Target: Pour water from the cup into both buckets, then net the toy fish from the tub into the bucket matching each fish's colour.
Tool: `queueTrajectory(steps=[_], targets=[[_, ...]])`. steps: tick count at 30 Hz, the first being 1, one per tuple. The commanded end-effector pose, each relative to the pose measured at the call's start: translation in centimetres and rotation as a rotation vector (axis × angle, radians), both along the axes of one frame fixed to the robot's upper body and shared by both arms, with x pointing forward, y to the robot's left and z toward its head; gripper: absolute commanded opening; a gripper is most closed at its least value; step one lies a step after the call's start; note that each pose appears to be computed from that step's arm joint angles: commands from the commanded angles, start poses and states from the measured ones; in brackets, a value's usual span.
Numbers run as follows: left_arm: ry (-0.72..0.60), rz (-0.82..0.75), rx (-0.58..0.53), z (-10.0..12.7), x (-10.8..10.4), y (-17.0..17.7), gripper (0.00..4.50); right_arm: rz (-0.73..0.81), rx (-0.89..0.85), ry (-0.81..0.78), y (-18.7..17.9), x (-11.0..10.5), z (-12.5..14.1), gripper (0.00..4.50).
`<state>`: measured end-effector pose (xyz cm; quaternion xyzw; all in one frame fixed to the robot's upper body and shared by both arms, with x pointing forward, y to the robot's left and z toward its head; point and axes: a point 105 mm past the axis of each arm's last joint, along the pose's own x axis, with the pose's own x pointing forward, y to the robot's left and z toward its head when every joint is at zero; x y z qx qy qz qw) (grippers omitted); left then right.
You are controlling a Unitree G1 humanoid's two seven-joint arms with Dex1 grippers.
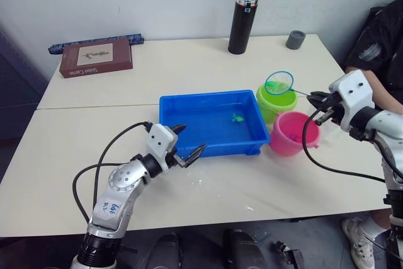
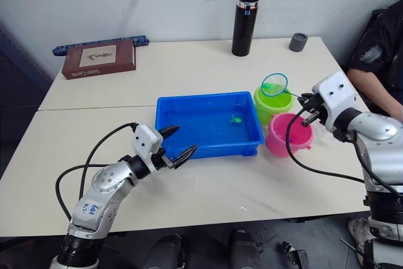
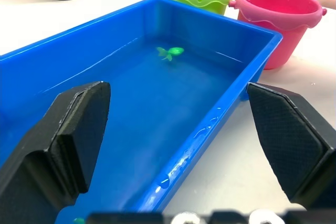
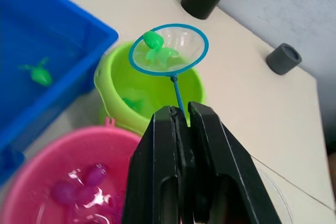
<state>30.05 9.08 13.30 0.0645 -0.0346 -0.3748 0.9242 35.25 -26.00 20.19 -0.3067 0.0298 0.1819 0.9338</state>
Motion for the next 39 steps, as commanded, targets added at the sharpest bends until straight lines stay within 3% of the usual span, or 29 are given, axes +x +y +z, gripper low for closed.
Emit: queueTrajectory(steps=[1, 15, 22, 32, 37, 39], targets=[[-0.051, -0.017, -0.009, 1.1, -0.1, -0.3, 4.45, -0.020, -0.112, -0.109, -0.7, 0.1, 1.5, 0.00], [-0.050, -0.018, -0.010, 1.1, -0.2, -0.3, 4.45, 0.001, -0.593, -0.304, -2.3, 0.4, 1.3, 0.00], [-0.049, -0.015, -0.010, 1.1, -0.2, -0.3, 4.45, 0.103, -0.875, -0.391, -2.2, 0.1, 0.7, 0.00], [-0.049, -0.016, -0.010, 1.1, -0.3, -0.4, 4.45, 0.175, -1.029, -0.520, -0.9, 0.2, 1.8, 0.00], [-0.048, -0.016, -0.010, 1.1, -0.3, -0.4, 4.45, 0.137, -0.992, -0.543, -0.9, 0.6, 2.9, 0.00], [-0.046, -0.014, -0.011, 1.0, -0.3, -0.3, 4.45, 0.065, -0.821, -0.524, -1.0, 0.9, 4.1, 0.00]])
